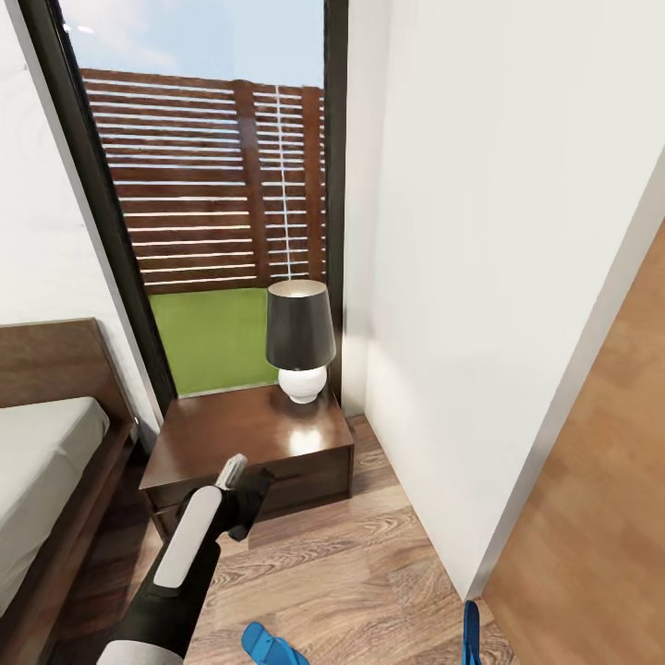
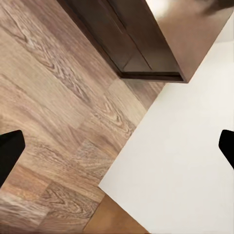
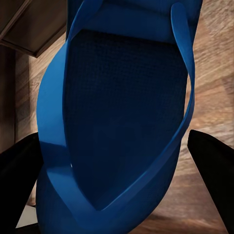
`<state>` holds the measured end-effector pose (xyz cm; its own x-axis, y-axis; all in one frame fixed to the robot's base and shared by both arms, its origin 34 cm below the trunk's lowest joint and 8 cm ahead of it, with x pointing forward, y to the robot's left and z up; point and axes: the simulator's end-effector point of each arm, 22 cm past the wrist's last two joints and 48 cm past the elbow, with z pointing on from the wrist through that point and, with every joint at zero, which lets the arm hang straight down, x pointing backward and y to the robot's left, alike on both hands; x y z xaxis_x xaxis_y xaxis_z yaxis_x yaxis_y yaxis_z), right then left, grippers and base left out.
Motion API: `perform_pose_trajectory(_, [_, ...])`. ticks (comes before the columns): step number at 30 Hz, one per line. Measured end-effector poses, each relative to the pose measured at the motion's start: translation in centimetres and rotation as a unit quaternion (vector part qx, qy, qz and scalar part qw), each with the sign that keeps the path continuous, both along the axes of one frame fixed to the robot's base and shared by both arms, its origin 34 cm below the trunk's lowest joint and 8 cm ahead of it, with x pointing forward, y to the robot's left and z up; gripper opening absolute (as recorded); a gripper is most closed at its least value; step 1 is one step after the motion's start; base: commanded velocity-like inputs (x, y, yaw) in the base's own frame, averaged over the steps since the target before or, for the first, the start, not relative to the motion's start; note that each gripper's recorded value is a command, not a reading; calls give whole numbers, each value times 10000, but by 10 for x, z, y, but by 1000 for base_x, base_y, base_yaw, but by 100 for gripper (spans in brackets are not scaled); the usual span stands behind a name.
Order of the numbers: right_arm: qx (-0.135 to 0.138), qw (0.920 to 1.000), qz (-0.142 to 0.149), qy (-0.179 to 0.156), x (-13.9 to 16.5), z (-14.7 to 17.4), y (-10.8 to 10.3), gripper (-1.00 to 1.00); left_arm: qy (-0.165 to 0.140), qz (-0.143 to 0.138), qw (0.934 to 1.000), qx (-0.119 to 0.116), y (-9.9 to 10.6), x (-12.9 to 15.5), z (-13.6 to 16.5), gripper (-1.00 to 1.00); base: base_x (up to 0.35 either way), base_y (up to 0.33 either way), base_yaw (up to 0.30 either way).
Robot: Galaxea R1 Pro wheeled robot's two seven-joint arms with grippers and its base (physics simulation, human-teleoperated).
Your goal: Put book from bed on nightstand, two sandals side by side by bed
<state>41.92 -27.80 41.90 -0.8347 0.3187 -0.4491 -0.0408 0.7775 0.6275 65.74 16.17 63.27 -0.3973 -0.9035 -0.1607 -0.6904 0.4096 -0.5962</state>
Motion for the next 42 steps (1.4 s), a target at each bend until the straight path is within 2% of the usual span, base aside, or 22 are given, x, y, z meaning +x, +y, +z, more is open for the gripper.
perform_pose_trajectory(7, [-1,10000,4,2,-2,-8,0,-100,297,-93,9995,38,-6,-12,-30,100,0,0,0])
perform_pose_trajectory(13, [0,10000,4,4,-4,-21,0,-100,326,-408,9985,167,-25,-20,-45,100,0,0,0])
perform_pose_trajectory(30, [71,10000,-6,43,-10,-55,1,-100,433,-581,9971,244,-27,-32,-89,100,0,0,0])
perform_pose_trajectory(32, [370,9976,-59,580,-14,-59,8,-100,448,-709,9962,252,-30,-35,-94,100,0,0,0])
perform_pose_trajectory(34, [680,9938,-77,875,-4,-52,23,-100,450,-737,9959,253,-31,-36,-98,100,0,0,0])
perform_pose_trajectory(36, [1045,9904,3,908,17,-36,59,-100,447,-747,9959,253,-31,-37,-102,100,0,0,0])
perform_pose_trajectory(38, [1274,9884,101,823,38,-17,84,-100,437,-756,9959,244,-33,-38,-106,100,0,0,0])
perform_pose_trajectory(42, [1478,9857,202,789,58,8,97,-100,428,-844,9951,280,-38,-41,-115,100,0,0,0])
